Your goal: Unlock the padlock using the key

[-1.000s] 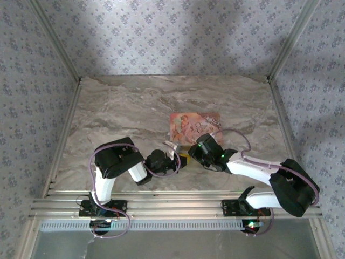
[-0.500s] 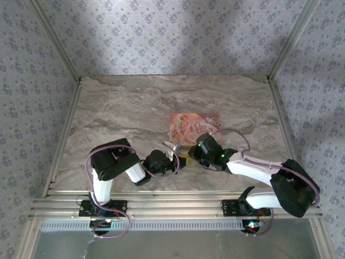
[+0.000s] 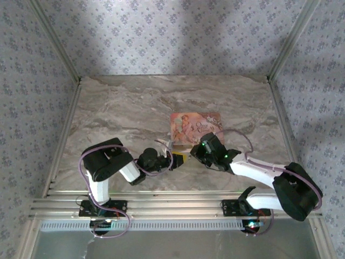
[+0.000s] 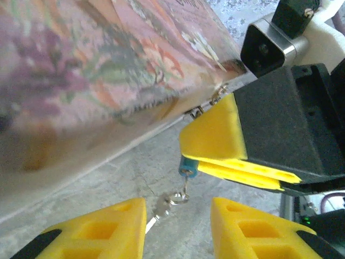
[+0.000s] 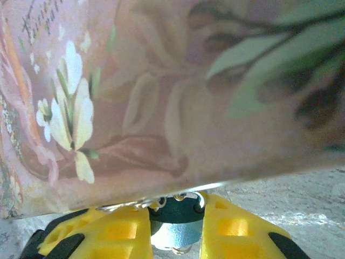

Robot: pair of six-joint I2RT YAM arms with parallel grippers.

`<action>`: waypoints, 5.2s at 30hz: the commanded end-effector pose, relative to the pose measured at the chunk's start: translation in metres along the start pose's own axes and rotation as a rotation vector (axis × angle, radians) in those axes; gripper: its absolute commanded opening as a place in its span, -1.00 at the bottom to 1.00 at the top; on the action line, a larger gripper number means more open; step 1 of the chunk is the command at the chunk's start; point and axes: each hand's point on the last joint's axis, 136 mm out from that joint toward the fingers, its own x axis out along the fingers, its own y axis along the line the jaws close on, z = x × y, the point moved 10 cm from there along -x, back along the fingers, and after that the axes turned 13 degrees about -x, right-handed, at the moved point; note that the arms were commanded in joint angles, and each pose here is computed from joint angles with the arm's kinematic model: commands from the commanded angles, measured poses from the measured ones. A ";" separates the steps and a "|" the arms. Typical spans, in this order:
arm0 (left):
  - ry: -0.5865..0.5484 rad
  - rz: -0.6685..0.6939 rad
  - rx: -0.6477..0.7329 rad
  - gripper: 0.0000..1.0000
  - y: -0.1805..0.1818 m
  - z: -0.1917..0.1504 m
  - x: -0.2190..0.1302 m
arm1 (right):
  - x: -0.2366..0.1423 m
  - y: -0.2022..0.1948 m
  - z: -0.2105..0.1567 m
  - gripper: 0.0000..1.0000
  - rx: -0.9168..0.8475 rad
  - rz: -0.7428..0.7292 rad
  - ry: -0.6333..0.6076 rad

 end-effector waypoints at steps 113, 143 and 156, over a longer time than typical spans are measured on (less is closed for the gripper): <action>0.079 0.186 0.756 -1.00 -0.052 -0.044 0.044 | -0.033 0.015 0.007 0.19 -0.003 0.067 0.068; 0.054 0.175 0.659 -1.00 -0.055 -0.033 0.038 | -0.034 -0.014 -0.003 0.15 0.067 -0.003 0.025; 0.047 0.149 0.562 -1.00 -0.058 -0.028 0.040 | -0.031 -0.015 -0.003 0.20 0.050 -0.033 0.024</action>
